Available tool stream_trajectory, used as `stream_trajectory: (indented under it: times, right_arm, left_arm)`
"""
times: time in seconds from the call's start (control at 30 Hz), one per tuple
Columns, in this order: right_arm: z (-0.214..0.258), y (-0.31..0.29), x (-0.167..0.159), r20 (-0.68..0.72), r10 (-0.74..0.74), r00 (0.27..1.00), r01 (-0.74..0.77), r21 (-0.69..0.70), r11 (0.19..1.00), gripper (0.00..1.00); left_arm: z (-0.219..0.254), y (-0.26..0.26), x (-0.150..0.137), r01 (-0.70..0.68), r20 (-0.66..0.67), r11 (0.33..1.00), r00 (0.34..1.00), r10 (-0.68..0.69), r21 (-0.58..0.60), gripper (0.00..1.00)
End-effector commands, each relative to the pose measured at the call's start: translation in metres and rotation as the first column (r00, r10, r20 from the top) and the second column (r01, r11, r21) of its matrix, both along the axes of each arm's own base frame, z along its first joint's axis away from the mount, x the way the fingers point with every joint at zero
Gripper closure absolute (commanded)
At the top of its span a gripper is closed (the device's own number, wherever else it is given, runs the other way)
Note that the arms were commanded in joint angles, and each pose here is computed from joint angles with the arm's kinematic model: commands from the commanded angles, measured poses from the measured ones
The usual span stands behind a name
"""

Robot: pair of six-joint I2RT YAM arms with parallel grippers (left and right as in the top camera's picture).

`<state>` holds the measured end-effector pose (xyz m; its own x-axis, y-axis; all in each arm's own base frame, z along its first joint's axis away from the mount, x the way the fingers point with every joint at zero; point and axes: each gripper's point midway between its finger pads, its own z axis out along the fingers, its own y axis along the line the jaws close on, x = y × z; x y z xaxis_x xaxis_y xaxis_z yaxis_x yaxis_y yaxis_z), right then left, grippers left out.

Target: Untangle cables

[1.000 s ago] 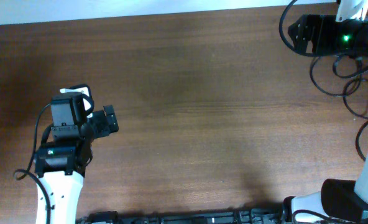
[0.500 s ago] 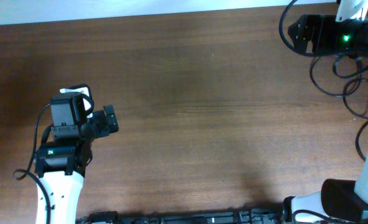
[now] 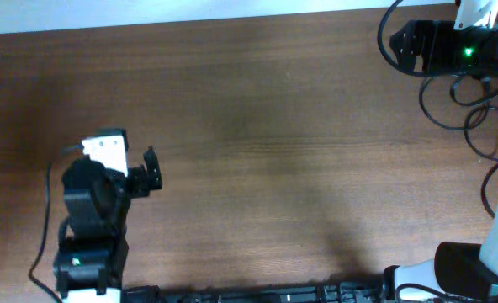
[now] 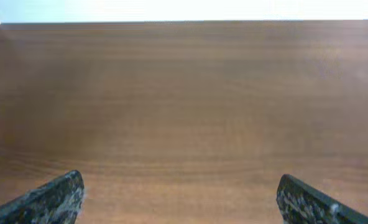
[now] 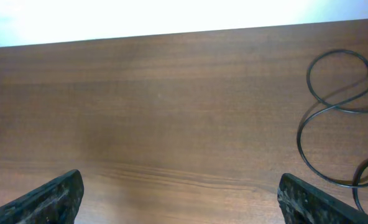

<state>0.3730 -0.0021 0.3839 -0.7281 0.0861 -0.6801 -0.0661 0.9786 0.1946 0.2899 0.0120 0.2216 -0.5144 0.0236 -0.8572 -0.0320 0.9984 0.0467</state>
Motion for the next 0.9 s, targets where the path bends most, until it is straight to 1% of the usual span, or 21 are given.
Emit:
stream_trajectory:
  times: [0.0, 0.07, 0.2, 0.33, 0.37, 0.47, 0.5, 0.6, 0.7, 0.77, 0.83, 0.87]
  right_arm:
    - [0.0, 0.0, 0.001, 0.001, 0.009, 1.0, -0.009, -0.009, 1.0, 0.01]
    - [0.0, 0.0, 0.001, 0.001, 0.009, 1.0, -0.009, -0.009, 1.0, 0.01]
    - [0.0, 0.0, 0.001, 0.001, 0.009, 1.0, -0.009, -0.009, 1.0, 0.01]
    - [0.0, 0.0, 0.001, 0.001, 0.009, 1.0, -0.009, -0.009, 1.0, 0.01]
    - [0.0, 0.0, 0.001, 0.001, 0.009, 1.0, -0.009, -0.009, 1.0, 0.01]
    - [0.0, 0.0, 0.001, 0.001, 0.009, 1.0, -0.009, -0.009, 1.0, 0.01]
    - [0.0, 0.0, 0.001, 0.001, 0.009, 1.0, -0.009, -0.009, 1.0, 0.01]
    - [0.0, 0.0, 0.001, 0.001, 0.009, 1.0, -0.009, -0.009, 1.0, 0.01]
    - [0.0, 0.0, 0.001, 0.001, 0.009, 1.0, -0.009, -0.009, 1.0, 0.01]
    - [0.0, 0.0, 0.001, 0.001, 0.009, 1.0, -0.009, -0.009, 1.0, 0.02]
    - [0.0, 0.0, 0.001, 0.001, 0.009, 1.0, -0.009, -0.009, 1.0, 0.01]
    - [0.0, 0.0, 0.001, 0.001, 0.009, 1.0, -0.009, -0.009, 1.0, 0.01]
  left_arm:
    - [-0.011, -0.012, -0.005, 0.082, 0.083, 0.997, 0.993, -0.082, 0.007, 0.01]
    - [-0.009, -0.016, -0.005, 0.102, 0.143, 0.995, 0.985, -0.101, 0.002, 0.01]
    - [-0.001, -0.017, -0.004, 0.084, 0.292, 0.995, 0.954, -0.062, -0.061, 0.01]
    - [0.01, -0.017, -0.006, 0.091, 0.426, 0.995, 0.903, -0.062, -0.047, 0.01]
    - [0.017, -0.017, -0.008, 0.094, 0.495, 0.995, 0.867, -0.063, -0.038, 0.01]
    - [0.028, -0.017, -0.014, 0.099, 0.61, 0.995, 0.79, -0.063, -0.025, 0.01]
    - [0.032, -0.017, -0.019, 0.1, 0.667, 0.995, 0.742, -0.064, -0.016, 0.01]
    - [0.025, -0.014, -0.027, 0.081, 0.718, 0.997, 0.694, -0.048, -0.012, 0.01]
    - [0.019, -0.01, -0.029, 0.062, 0.714, 0.998, 0.699, -0.031, -0.017, 0.01]
    - [0.013, -0.007, -0.028, 0.043, 0.696, 0.999, 0.717, -0.014, -0.023, 0.01]
    - [-0.005, -0.004, -0.026, 0.024, 0.642, 0.999, 0.767, 0.001, -0.031, 0.01]
    - [-0.025, -0.004, -0.024, 0.021, 0.577, 0.999, 0.817, 0.003, -0.035, 0.01]
